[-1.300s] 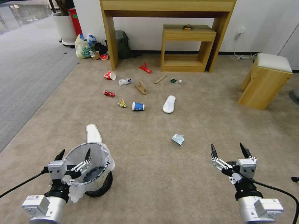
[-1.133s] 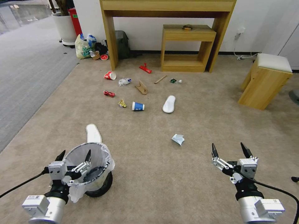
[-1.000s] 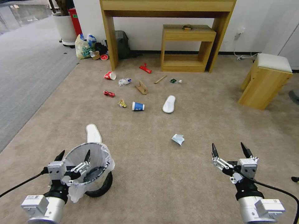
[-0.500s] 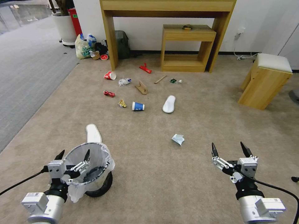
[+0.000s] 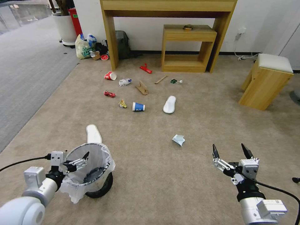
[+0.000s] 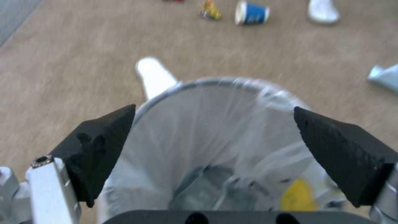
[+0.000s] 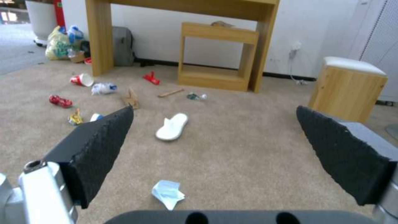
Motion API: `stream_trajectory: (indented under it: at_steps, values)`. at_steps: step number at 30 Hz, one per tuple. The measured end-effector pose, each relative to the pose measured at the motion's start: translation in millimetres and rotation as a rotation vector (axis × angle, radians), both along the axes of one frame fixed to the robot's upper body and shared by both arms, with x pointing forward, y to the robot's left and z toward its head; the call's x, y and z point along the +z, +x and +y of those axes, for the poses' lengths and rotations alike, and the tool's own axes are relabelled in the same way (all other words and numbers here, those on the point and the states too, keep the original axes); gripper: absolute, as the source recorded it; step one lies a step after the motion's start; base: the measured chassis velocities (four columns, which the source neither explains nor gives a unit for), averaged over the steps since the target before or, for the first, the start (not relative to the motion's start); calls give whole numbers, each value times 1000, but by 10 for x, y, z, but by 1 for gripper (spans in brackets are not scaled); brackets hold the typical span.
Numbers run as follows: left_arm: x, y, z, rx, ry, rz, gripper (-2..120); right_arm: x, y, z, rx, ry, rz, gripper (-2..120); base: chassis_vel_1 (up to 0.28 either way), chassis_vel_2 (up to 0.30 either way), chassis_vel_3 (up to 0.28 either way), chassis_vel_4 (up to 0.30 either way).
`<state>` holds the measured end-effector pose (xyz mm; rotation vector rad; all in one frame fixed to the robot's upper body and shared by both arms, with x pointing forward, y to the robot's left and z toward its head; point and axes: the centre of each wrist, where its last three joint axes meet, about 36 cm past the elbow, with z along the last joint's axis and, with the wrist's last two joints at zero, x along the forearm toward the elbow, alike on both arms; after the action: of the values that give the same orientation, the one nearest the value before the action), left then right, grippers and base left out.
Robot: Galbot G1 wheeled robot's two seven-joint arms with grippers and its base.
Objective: Pick up the trash bin and place the garbage on the floor into it.
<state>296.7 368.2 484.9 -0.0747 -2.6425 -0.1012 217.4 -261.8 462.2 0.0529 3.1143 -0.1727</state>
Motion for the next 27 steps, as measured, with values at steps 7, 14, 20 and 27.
stream_trajectory:
  at_steps: [7, 14, 20, 27]
  values:
    - [-1, 264, 289, 30, 24, 87, 100, -49, -5, -4, 0, 4, 13, 100, 0, 0, 0, 0]
    - [-23, 486, 495, 25, 49, 122, 100, -102, -4, -7, -1, 14, 25, 100, 0, 0, 0, 0]
    - [-129, 590, 724, 4, 56, 182, 100, -136, -4, -18, -4, 26, 35, 100, 0, 0, 0, 0]
    - [-270, 592, 909, -22, 44, 244, 100, -182, 5, -7, -8, 39, 43, 100, 0, 0, 0, 0]
